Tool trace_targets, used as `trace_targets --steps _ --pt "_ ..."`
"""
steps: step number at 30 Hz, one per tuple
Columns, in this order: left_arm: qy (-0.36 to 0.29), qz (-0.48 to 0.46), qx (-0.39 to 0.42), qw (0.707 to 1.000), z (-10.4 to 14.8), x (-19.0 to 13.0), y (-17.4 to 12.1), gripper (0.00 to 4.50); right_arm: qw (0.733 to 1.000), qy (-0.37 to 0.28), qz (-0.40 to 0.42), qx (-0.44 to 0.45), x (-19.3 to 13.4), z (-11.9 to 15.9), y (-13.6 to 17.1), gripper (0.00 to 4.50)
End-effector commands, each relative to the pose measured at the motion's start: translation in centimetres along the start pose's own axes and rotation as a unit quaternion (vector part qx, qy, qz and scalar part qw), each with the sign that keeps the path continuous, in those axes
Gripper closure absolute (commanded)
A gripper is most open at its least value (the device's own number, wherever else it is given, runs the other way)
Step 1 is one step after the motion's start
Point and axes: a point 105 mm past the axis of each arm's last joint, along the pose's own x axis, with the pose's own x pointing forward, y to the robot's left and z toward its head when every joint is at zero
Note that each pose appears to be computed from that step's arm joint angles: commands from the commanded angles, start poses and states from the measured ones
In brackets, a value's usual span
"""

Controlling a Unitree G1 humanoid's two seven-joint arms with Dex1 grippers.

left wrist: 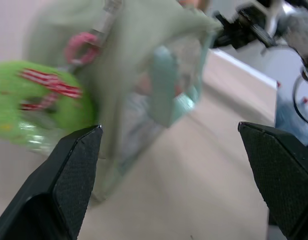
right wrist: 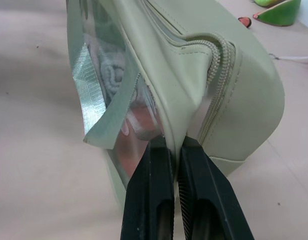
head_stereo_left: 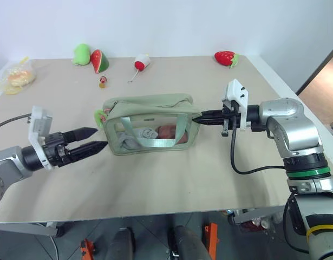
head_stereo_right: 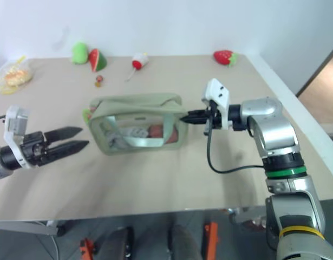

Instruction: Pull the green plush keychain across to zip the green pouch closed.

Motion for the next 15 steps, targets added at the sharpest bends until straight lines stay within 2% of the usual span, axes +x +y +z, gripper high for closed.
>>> trace_targets --steps 1,6,15 --pt "-0.050 0.057 0.008 0.997 2.1 -1.1 2.3 0.00 1.000 -0.002 -0.020 -0.022 -0.6 1.0 -0.5 4.45" --pt "-0.036 0.101 0.006 0.994 1.8 -1.2 4.4 0.00 1.000 0.002 -0.008 -0.021 -0.4 0.8 0.0 4.45" --pt "-0.024 0.134 0.012 0.991 1.2 -0.8 6.5 0.00 1.000 0.005 -0.018 -0.021 -0.4 0.4 -0.1 4.45"
